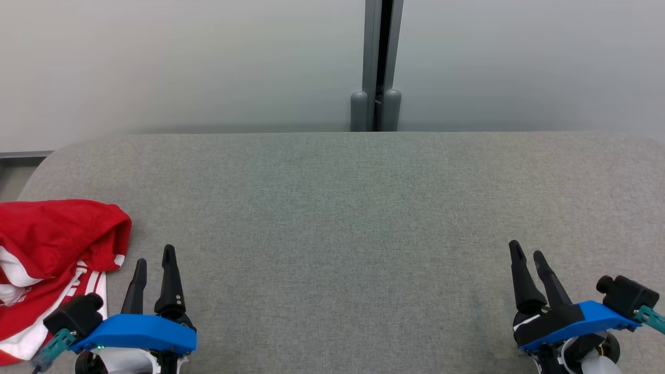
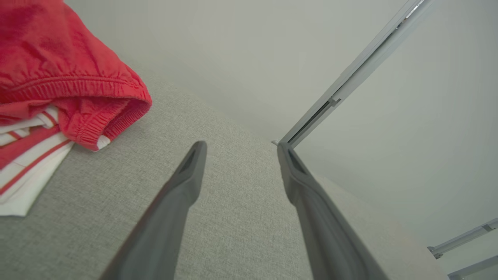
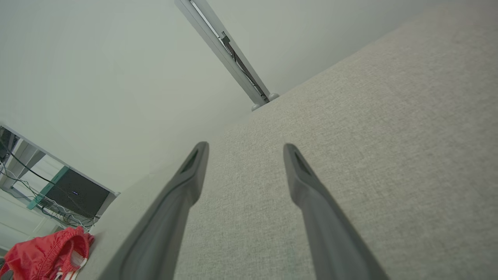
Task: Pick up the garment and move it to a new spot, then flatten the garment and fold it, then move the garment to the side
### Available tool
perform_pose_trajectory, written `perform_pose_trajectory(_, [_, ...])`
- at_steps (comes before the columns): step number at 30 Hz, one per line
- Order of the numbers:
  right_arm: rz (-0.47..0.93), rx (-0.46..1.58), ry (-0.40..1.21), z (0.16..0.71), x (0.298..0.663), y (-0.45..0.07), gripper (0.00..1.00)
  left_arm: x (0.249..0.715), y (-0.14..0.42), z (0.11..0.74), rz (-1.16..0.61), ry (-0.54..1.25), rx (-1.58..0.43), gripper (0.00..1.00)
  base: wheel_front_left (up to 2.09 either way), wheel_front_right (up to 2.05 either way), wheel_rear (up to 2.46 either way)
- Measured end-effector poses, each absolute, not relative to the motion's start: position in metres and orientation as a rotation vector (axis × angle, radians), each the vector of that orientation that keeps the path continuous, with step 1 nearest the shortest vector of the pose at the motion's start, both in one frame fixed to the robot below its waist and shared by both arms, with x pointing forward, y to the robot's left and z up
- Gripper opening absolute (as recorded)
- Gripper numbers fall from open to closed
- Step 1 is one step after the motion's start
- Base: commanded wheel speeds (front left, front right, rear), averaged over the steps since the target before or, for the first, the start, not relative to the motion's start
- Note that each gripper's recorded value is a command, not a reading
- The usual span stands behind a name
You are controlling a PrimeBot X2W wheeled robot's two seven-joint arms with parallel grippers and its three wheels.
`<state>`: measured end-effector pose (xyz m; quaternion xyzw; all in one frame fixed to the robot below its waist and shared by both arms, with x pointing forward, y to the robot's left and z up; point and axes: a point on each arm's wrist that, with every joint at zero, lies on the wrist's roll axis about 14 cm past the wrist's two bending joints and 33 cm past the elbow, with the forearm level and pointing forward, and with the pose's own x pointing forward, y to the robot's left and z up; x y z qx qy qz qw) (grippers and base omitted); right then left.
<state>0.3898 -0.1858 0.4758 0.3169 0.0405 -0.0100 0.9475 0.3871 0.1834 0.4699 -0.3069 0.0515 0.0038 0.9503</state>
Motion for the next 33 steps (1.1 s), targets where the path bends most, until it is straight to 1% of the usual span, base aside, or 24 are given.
perform_pose_trajectory(8, [0.003,0.500,0.086,0.475,0.388,-0.183,1.00,0.385,0.176,0.465,-0.022,0.124,-0.464,1.00,0.00,0.00,0.00])
perform_pose_trajectory(18, [0.041,0.344,0.079,0.476,0.389,-0.176,1.00,0.382,0.175,0.457,-0.035,0.145,-0.309,1.00,0.00,0.00,0.00])
perform_pose_trajectory(33, [0.052,0.175,0.103,0.464,0.388,-0.177,1.00,0.378,0.175,0.443,-0.032,0.176,-0.161,1.00,0.00,0.00,0.00])
